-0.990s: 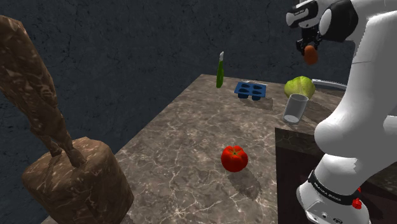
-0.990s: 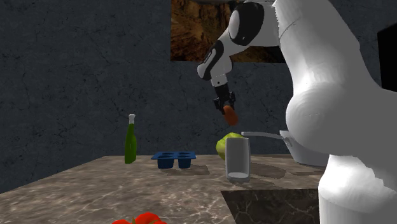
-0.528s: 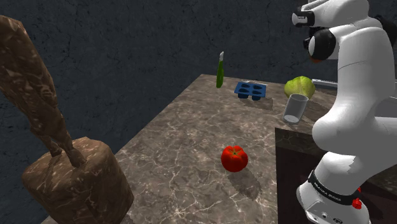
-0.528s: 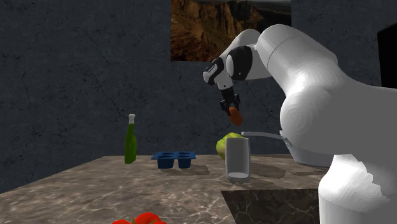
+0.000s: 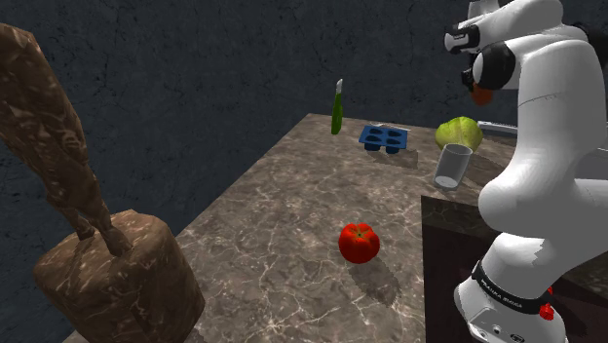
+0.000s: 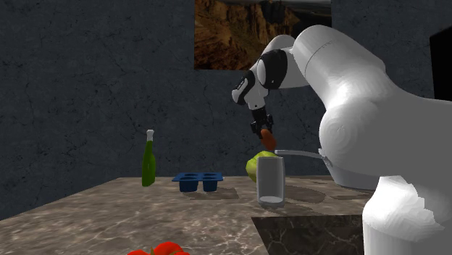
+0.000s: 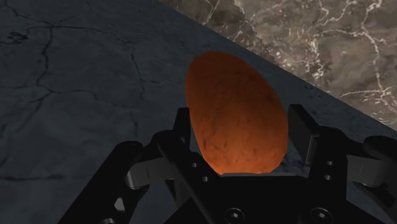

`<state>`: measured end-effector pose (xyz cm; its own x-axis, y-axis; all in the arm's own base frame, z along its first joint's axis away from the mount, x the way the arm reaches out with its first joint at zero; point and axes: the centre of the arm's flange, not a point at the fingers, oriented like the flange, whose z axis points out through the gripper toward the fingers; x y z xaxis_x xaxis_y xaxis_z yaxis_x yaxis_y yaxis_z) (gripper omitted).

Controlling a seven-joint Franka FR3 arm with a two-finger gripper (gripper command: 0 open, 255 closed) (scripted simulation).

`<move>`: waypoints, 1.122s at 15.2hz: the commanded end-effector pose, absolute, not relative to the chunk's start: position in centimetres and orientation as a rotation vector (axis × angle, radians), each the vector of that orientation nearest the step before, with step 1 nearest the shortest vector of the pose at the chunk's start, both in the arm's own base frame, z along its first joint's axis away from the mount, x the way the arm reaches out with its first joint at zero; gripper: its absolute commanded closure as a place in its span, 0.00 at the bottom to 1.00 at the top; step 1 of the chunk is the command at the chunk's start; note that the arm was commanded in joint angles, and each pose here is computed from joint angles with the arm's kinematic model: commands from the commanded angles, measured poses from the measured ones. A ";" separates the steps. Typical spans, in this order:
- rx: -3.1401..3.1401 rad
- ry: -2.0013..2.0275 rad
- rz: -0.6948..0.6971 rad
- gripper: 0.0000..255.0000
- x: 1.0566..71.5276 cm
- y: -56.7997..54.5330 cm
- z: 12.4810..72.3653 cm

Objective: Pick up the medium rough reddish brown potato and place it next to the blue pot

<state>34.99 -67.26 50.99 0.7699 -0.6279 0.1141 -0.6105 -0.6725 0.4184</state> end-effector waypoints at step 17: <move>2.526 -0.936 -0.054 1.00 34.8 -67.4 41.5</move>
<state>34.82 -67.39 41.97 0.7699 -0.6278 0.1141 -0.6104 -0.6725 0.4185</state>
